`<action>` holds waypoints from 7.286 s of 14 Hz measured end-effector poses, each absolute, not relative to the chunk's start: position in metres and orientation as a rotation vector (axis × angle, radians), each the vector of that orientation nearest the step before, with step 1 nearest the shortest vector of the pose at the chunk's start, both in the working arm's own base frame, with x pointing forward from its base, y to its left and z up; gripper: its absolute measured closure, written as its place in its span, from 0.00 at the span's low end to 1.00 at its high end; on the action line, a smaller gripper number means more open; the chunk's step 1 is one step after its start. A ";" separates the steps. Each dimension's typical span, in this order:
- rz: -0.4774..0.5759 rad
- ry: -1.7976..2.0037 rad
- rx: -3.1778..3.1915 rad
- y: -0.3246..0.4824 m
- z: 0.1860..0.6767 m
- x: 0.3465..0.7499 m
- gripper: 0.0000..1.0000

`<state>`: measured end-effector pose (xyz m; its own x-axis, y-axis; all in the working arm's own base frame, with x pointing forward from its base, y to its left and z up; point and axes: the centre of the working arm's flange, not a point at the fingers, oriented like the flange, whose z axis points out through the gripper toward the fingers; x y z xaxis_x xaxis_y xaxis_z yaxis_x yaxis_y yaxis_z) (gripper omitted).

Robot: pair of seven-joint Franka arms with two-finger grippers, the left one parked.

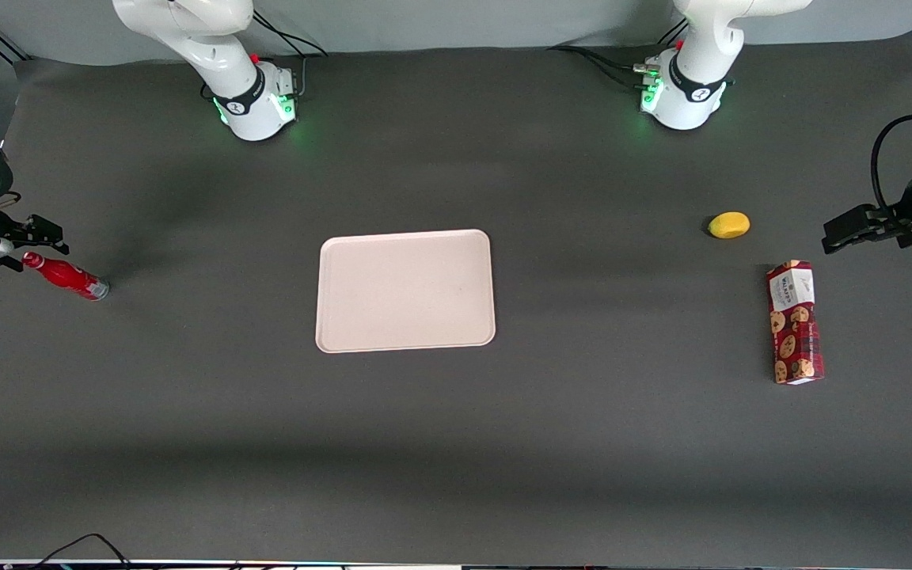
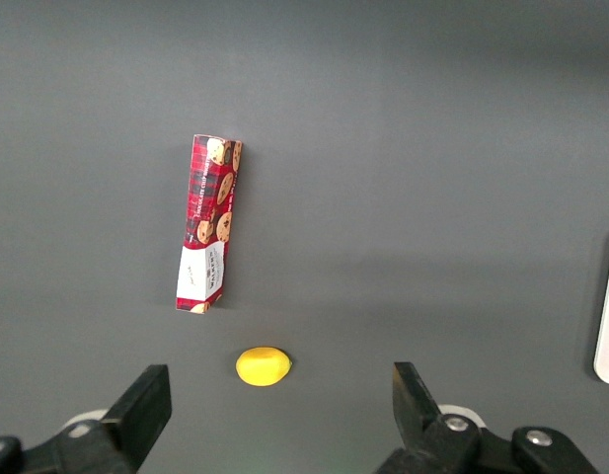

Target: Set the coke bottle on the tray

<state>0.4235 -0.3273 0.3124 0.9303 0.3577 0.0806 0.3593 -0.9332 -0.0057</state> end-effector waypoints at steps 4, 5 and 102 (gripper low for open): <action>-0.094 -0.567 -3.060 -0.329 0.306 0.422 0.00; -0.095 -0.570 -3.062 -0.330 0.307 0.423 0.00; -0.090 0.298 -3.159 0.025 0.654 0.509 0.00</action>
<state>0.5091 0.0247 0.6537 0.9808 -0.1859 0.0596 -0.1878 -0.9818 0.0277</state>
